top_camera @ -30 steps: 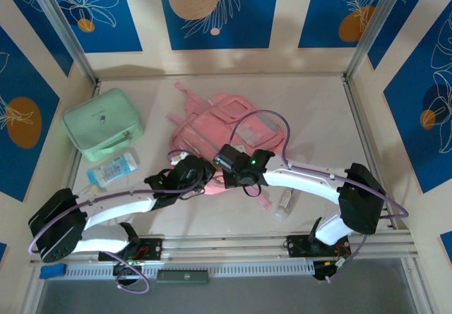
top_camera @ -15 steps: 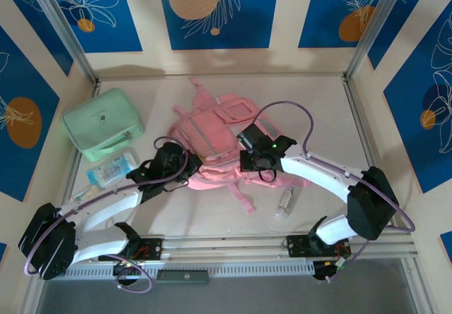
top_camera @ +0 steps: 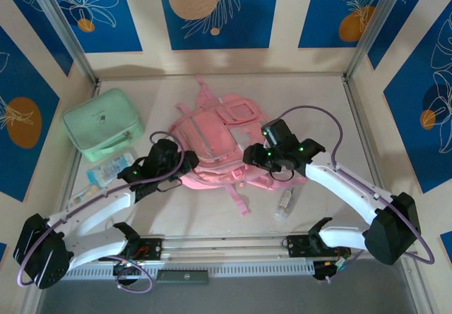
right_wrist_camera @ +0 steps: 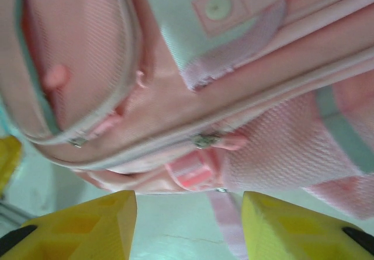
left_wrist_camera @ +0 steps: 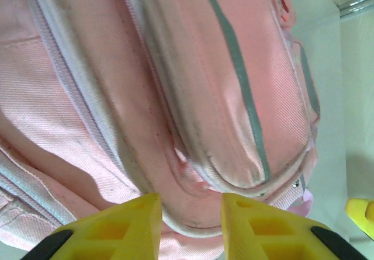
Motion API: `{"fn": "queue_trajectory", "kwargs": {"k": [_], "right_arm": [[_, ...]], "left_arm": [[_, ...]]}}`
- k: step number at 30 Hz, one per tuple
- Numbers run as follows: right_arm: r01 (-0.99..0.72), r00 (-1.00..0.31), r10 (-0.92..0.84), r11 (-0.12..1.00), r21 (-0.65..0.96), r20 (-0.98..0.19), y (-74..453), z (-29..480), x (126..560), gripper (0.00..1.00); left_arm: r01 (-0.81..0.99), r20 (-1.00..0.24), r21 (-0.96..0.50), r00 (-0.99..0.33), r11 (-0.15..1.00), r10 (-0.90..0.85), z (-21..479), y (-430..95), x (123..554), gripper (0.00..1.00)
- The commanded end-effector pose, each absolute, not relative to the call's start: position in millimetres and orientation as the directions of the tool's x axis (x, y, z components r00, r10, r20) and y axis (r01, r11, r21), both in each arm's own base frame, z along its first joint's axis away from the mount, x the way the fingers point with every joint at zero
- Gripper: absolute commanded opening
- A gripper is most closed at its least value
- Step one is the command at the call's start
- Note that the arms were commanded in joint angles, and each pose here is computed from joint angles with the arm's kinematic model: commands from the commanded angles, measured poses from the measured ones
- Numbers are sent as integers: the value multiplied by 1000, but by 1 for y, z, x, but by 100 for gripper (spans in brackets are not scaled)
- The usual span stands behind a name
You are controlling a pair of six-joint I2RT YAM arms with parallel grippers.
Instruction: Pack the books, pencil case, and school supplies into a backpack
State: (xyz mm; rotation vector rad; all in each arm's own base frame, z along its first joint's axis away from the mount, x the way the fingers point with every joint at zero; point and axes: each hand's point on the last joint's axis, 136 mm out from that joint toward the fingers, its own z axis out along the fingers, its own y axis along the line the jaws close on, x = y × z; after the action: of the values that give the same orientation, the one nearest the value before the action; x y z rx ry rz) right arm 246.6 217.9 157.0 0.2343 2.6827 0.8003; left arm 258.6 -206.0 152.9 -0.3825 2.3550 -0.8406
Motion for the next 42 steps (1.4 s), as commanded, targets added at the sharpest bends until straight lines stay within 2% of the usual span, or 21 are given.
{"fn": "queue_trajectory", "kwargs": {"k": [1, 10, 20, 24, 27, 32, 39, 42], "right_arm": [[114, -935, 307, 734, 669, -178, 242, 171, 259, 52], [156, -927, 348, 696, 701, -139, 270, 165, 300, 50], [179, -932, 348, 680, 711, -98, 290, 144, 315, 37], [170, -930, 345, 716, 677, -131, 294, 139, 319, 28], [185, -927, 358, 699, 691, -115, 295, 140, 320, 15], [200, -915, 390, 663, 721, -105, 299, 151, 316, 0], [220, -895, 438, 601, 768, -86, 308, 163, 302, 0], [244, -887, 456, 587, 772, -66, 311, 162, 297, 0]], "left_arm": [[3, -494, -634, -772, 773, -401, 172, -216, 262, 33], [30, -510, -635, -767, 772, -390, 164, -231, 268, 32], [22, -521, -614, -762, 789, -385, 153, -228, 272, 33], [50, -519, -629, -770, 776, -370, 160, -235, 270, 33], [73, -532, -616, -773, 785, -346, 166, -240, 265, 33], [69, -529, -573, -793, 817, -304, 162, -254, 243, 40], [24, -523, -565, -783, 825, -336, 158, -267, 241, 59], [11, -545, -532, -769, 847, -333, 160, -268, 247, 59]]}}
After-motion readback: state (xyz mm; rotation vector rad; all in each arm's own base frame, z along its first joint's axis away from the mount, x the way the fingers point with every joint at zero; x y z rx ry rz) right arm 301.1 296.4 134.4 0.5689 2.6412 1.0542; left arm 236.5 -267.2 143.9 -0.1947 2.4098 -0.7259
